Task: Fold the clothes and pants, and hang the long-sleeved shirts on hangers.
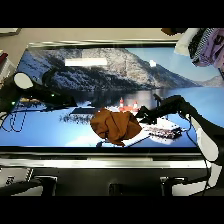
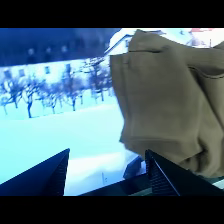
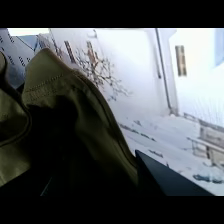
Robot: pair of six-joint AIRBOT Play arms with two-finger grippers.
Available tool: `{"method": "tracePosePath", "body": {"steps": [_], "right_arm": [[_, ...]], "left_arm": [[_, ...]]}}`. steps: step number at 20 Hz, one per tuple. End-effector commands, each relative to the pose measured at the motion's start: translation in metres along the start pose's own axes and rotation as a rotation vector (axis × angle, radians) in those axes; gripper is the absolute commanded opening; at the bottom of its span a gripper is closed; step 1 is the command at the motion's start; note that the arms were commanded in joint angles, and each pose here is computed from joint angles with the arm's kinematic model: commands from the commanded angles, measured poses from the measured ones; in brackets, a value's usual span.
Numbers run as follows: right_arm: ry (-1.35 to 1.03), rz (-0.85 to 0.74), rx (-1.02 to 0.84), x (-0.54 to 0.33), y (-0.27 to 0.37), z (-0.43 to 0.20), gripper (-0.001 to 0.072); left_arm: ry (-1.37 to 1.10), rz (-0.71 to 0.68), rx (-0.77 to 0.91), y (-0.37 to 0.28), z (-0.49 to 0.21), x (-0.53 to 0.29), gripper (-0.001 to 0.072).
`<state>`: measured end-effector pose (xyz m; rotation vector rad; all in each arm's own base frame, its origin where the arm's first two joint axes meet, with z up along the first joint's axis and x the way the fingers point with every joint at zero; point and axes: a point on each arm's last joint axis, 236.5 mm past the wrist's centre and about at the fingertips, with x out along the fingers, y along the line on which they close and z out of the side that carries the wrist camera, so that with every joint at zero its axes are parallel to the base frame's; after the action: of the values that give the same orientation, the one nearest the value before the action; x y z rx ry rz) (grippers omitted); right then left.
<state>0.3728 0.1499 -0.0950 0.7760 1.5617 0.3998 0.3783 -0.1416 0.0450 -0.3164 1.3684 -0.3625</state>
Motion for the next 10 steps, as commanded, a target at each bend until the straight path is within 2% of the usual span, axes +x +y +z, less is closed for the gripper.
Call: {"method": "tracePosePath", "body": {"steps": [1,4,5,8,10], "right_arm": [[-0.037,-0.025,-0.005,0.003,-0.007,0.010,0.0479],[0.010,-0.058,-0.042,0.017,-0.005,-0.003,0.0476],[0.032,-0.083,-0.073,0.024,-0.004,-0.010,0.0429],[0.064,-0.118,-0.109,0.029,-0.006,-0.020,0.0024],[0.046,-0.120,-0.100,0.021,-0.005,-0.017,0.0029]], "left_arm": [[0.034,0.018,-0.092,0.035,-0.020,0.002,0.0553],[0.117,0.012,-0.137,0.048,-0.051,0.025,0.0553],[0.121,-0.025,-0.144,0.043,-0.055,0.033,0.0553],[0.057,-0.170,-0.161,0.018,-0.046,0.048,0.0553],[0.002,-0.238,-0.170,0.008,-0.036,0.055,0.0552]]}}
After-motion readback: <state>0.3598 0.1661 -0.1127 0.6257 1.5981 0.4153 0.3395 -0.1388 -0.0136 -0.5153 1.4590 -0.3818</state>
